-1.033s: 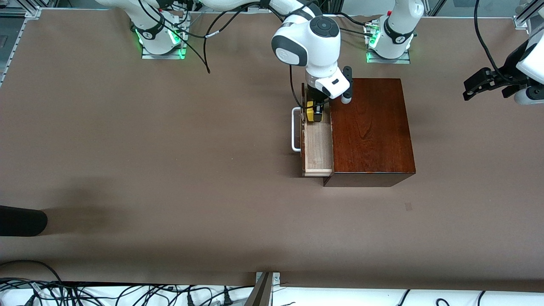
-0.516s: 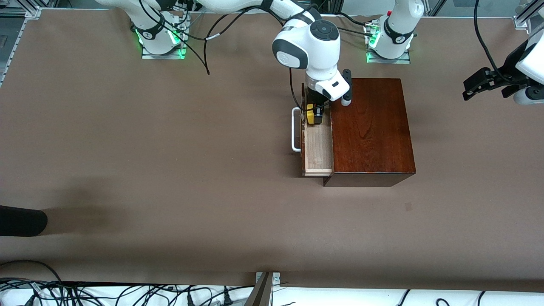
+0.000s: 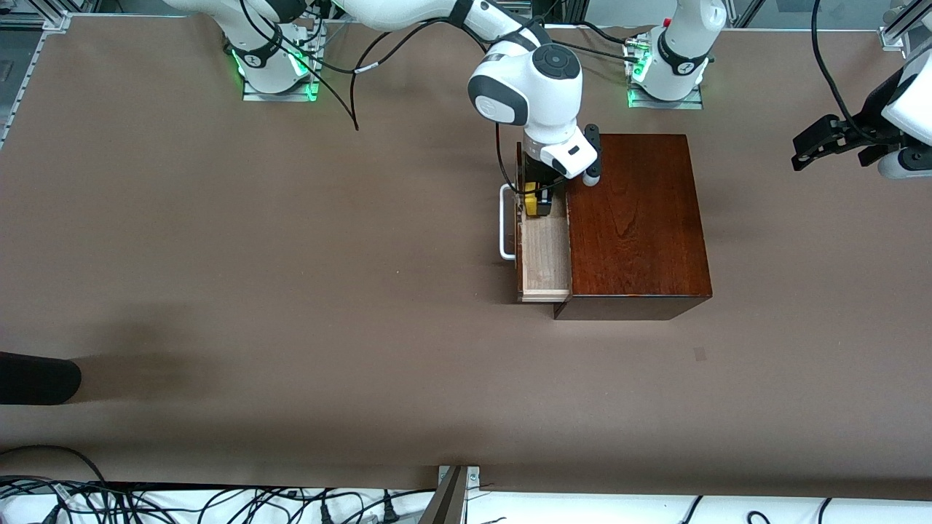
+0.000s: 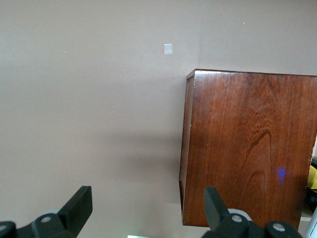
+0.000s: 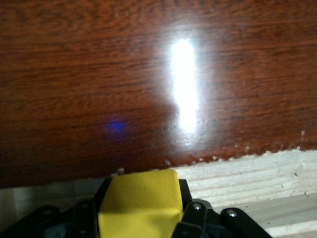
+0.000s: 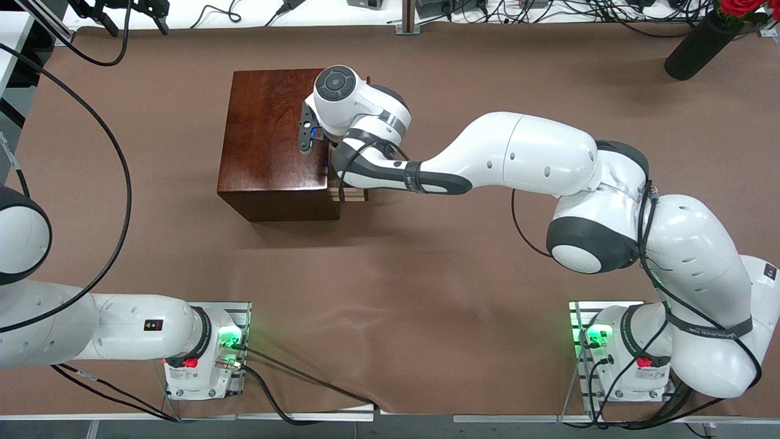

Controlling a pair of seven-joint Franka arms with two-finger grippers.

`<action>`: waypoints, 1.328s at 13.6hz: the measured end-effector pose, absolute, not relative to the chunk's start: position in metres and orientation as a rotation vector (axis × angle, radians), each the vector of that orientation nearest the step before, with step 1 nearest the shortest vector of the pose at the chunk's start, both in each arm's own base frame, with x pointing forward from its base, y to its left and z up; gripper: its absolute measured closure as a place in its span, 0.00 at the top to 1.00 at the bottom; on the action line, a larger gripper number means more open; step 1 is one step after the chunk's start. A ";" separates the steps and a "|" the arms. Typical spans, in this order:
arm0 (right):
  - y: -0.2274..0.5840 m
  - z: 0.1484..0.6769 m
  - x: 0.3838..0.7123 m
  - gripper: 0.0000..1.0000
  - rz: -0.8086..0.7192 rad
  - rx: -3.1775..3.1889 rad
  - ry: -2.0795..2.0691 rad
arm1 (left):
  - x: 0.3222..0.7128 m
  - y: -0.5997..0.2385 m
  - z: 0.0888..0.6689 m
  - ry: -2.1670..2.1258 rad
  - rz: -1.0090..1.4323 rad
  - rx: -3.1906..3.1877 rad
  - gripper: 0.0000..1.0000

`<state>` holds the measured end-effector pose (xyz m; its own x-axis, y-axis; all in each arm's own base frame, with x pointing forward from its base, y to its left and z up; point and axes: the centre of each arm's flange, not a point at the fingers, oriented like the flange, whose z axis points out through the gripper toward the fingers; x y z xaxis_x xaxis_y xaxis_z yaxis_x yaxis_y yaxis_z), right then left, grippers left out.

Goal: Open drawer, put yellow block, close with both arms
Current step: 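Open the right gripper to release the cube into the drawer, then raise the right gripper away while the left gripper reaches the drawer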

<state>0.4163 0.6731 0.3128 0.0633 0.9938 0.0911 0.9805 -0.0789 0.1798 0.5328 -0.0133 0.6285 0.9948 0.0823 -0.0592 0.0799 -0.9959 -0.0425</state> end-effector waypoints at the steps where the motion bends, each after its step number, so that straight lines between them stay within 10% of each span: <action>1: 0.673 0.310 0.416 0.56 0.294 2.238 2.084 | 0.533 -0.013 0.629 -0.126 0.093 -3.098 1.00; 5: 0.674 0.308 0.417 0.60 0.306 2.233 2.086 | 0.533 -0.015 0.630 -0.121 0.090 -3.098 1.00; 9: 0.674 0.309 0.418 0.99 0.309 2.233 2.085 | 0.533 -0.018 0.630 -0.114 0.090 -3.098 1.00; 18: 0.604 0.477 0.479 1.00 0.423 2.450 1.783 | 0.528 -0.049 0.628 -0.025 0.122 -3.092 1.00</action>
<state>0.4787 0.6041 0.4768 0.2836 0.9432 0.1731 0.9205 -0.3184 0.2266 0.5282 -0.0488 0.6283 0.9968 0.0182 -0.0783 0.0145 -0.9988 -0.0472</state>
